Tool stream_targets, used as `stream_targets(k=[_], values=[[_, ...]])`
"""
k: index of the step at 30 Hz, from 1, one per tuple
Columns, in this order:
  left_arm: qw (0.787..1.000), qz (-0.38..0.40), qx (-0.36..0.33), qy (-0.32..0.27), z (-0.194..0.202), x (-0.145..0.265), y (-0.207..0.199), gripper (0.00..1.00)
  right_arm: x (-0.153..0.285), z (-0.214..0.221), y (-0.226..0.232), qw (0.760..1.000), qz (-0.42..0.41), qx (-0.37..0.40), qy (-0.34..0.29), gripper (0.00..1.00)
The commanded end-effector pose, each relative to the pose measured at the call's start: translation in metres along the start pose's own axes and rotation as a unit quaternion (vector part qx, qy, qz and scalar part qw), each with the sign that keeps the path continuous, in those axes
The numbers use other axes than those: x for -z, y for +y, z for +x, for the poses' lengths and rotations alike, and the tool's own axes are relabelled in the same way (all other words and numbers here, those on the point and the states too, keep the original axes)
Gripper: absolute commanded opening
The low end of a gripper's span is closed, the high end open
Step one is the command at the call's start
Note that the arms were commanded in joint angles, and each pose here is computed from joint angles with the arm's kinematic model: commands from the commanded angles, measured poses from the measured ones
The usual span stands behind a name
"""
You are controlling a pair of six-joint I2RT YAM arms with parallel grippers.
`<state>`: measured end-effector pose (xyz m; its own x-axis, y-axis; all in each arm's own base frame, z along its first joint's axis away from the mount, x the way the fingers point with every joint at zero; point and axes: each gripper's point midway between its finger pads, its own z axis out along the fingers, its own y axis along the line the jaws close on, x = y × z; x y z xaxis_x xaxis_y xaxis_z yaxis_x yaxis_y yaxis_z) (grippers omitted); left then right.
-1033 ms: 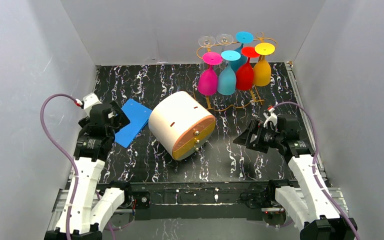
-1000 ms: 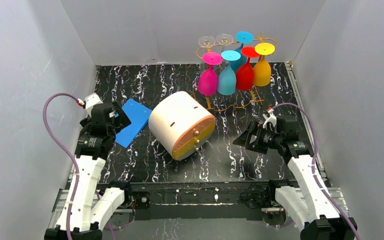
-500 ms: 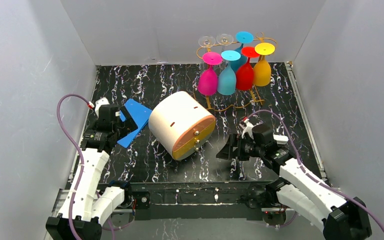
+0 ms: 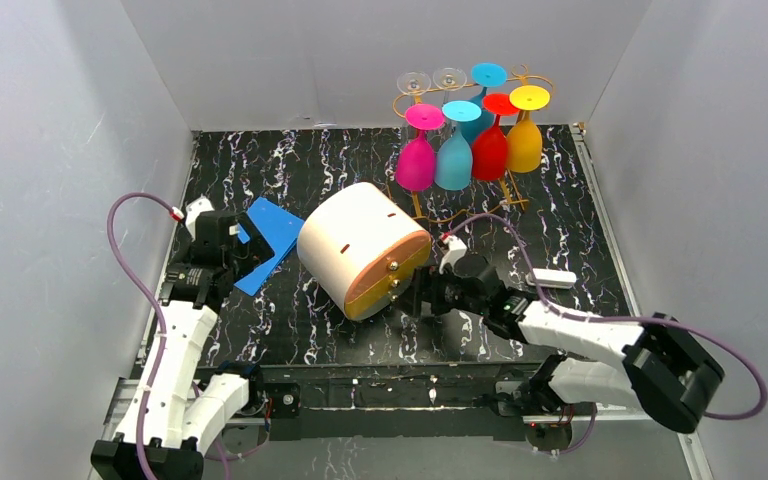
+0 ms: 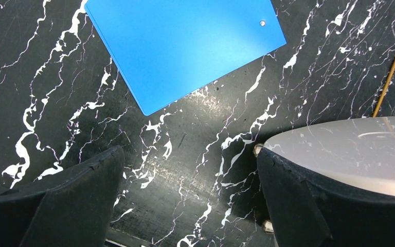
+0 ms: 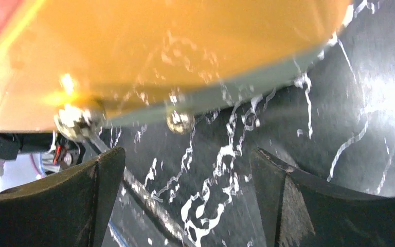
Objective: Take the wine glass off the wine glass rack
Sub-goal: Move the distractor to the center of the board.
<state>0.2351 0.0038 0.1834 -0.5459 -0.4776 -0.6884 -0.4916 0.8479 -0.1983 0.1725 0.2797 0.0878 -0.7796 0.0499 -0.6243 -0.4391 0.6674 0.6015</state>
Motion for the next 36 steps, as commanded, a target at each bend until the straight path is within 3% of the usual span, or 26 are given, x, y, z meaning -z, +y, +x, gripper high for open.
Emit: stream_targets(k=[1,10,19,28,32,36], values=[[1.0,-0.014,0.018,-0.009,0.002,0.005,0.01,0.98,-0.023,-0.062,0.039,0.994,-0.036,0.038,-0.092,0.99],[0.998,-0.023,0.035,-0.051,-0.012,0.019,0.019,0.98,-0.064,-0.083,0.057,0.992,-0.019,0.04,-0.12,0.99],[0.999,-0.003,0.026,-0.048,-0.013,0.021,0.012,0.98,-0.121,-0.089,0.068,0.991,0.022,0.037,-0.125,0.99],[0.999,0.022,-0.007,-0.047,-0.019,0.025,0.003,0.98,-0.189,-0.1,0.081,0.994,0.058,0.058,-0.067,0.99],[0.997,0.06,-0.024,-0.042,-0.02,0.029,-0.011,0.98,-0.193,-0.1,0.092,0.995,0.045,0.07,-0.05,0.99],[0.99,0.13,-0.056,-0.023,-0.013,0.031,-0.035,0.98,-0.165,-0.1,0.095,0.994,0.033,0.085,-0.058,0.99]])
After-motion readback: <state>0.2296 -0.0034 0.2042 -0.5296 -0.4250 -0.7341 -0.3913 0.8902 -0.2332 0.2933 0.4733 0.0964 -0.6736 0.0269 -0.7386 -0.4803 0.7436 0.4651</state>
